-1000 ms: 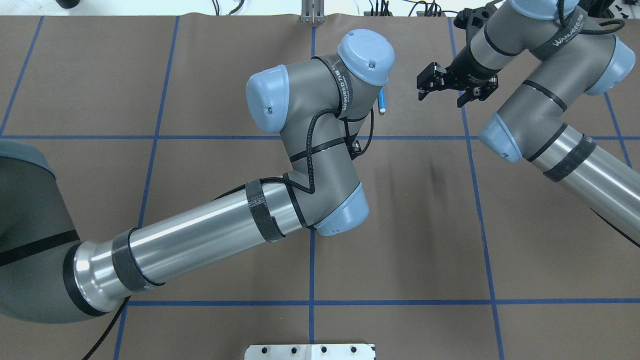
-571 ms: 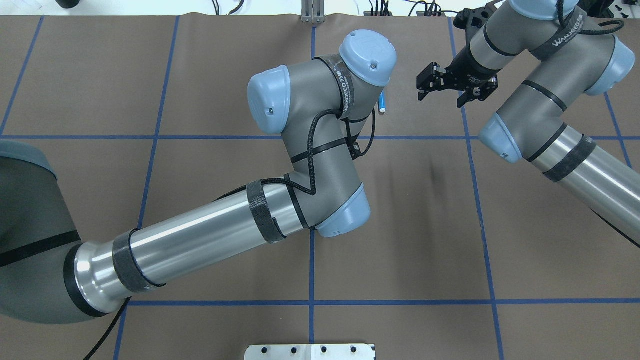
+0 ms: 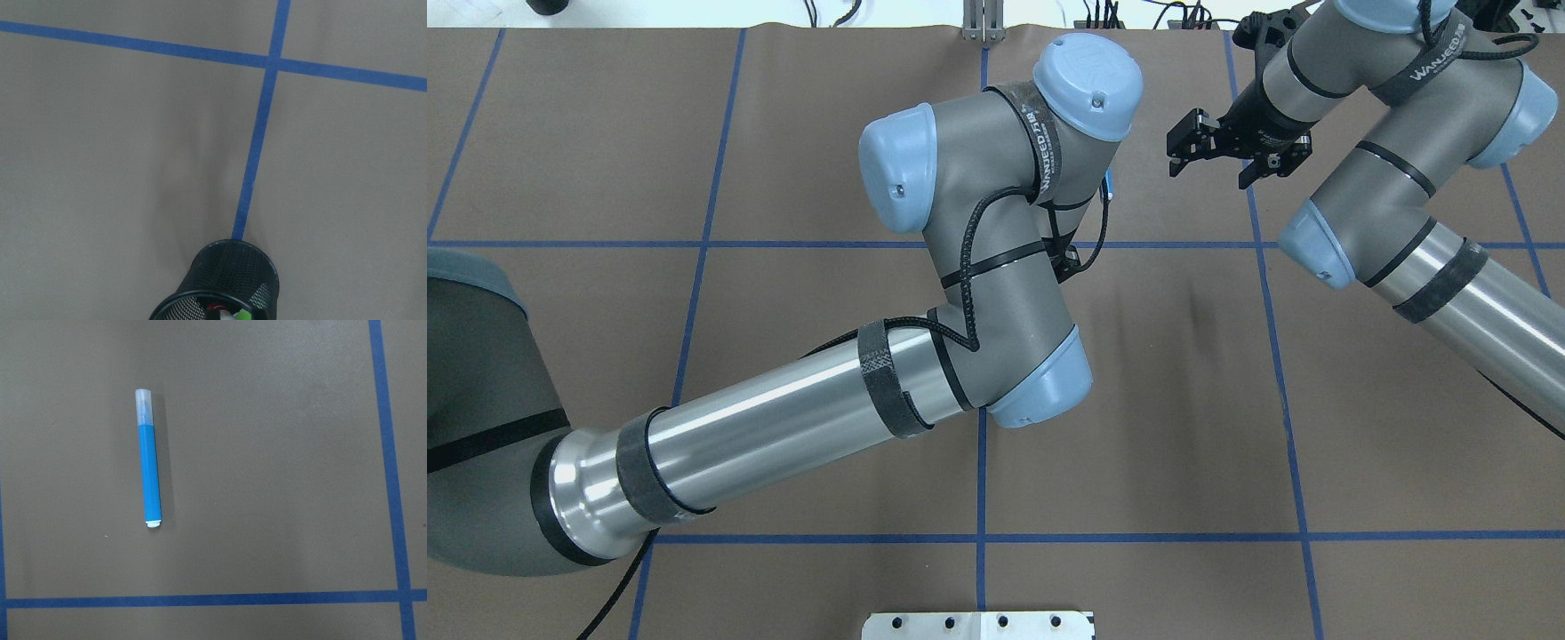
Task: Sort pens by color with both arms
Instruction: 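Lower the left gripper into the cup and grasp the red-capped white marker, then lift the red-capped marker out of the cup with the left gripper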
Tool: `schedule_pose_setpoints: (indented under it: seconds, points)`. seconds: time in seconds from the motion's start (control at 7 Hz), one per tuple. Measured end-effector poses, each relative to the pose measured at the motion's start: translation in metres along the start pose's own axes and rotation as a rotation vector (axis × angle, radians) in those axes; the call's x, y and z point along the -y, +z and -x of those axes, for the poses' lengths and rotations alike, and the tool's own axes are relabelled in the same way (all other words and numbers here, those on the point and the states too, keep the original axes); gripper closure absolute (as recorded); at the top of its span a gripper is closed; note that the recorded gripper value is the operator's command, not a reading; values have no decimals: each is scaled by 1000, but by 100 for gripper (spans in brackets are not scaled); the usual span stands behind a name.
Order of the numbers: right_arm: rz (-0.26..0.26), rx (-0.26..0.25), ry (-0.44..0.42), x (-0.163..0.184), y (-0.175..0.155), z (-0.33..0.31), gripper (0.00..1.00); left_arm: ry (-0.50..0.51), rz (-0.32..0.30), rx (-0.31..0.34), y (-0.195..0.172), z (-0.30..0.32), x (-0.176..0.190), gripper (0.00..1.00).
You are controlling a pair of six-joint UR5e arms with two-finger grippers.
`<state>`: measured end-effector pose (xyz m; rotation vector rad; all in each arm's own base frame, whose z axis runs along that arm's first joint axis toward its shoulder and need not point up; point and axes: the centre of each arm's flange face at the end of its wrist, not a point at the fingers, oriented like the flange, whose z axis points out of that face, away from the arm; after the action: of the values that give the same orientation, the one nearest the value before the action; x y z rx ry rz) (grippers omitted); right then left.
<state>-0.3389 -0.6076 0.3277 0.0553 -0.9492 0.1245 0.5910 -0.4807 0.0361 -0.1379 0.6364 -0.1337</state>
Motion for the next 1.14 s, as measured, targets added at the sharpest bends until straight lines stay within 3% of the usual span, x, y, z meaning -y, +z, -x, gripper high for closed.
schedule_pose_setpoints:
  seconds: [0.71, 1.14]
  points:
    - [-11, 1, 2, 3, -4, -1, 1, 44, -187, -145, -104, 53, -31, 100]
    - [-19, 2, 5, 7, -9, -6, 1, 57, -352, -318, -131, 68, -21, 100]
